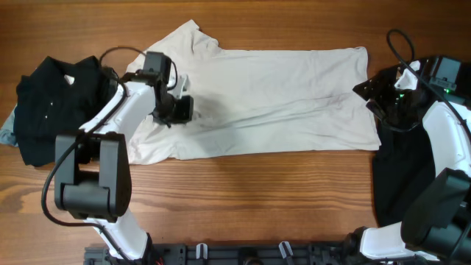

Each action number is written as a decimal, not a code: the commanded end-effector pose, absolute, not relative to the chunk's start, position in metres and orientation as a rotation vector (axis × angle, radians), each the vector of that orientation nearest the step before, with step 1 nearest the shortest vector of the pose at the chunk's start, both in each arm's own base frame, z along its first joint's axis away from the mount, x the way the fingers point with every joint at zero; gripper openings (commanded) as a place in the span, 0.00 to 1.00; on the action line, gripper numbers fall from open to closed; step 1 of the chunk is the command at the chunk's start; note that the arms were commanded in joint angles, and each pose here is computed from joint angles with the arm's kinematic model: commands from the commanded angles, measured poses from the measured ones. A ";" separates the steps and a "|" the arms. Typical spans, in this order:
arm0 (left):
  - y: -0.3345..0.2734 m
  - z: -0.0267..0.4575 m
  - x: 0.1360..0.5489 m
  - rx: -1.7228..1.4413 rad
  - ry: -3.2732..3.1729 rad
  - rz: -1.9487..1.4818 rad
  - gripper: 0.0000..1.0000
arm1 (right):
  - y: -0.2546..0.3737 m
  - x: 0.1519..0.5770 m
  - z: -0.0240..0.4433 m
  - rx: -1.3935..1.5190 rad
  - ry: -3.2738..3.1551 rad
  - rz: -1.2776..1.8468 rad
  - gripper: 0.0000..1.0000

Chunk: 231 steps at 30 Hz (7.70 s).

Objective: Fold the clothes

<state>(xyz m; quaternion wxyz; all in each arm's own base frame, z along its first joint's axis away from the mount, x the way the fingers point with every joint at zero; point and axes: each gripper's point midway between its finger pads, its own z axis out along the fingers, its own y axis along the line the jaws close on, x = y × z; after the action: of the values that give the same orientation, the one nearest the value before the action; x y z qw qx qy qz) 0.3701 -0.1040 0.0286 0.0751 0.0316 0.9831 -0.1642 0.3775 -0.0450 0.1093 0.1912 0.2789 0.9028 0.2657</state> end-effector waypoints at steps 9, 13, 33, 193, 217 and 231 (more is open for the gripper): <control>-0.122 0.076 0.446 0.146 2.592 -0.522 0.11 | -0.053 0.381 0.114 0.763 2.525 0.685 0.71; -0.116 0.068 0.436 0.127 2.650 -0.481 0.59 | -0.052 0.380 0.113 0.767 2.531 0.687 0.72; -0.012 0.042 0.427 -0.105 2.773 -0.077 0.46 | -0.052 0.378 0.112 0.777 2.539 0.691 0.75; 0.070 0.038 0.313 -0.967 2.840 -0.420 0.15 | 0.005 0.322 0.099 0.407 2.715 0.896 0.37; 0.016 0.003 0.418 -0.417 2.685 -0.110 0.04 | -0.055 0.303 -0.007 1.152 2.870 -0.049 0.08; -0.005 0.135 0.441 -0.303 2.456 -0.292 0.42 | -0.020 0.379 0.160 0.492 2.558 0.592 0.45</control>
<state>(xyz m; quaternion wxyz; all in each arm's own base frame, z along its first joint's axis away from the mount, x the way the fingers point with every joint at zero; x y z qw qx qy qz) 0.4163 0.0141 0.0590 0.2274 -0.1491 0.9592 -0.0781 0.3558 -0.0493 0.0839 0.1391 0.2591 0.9471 0.1288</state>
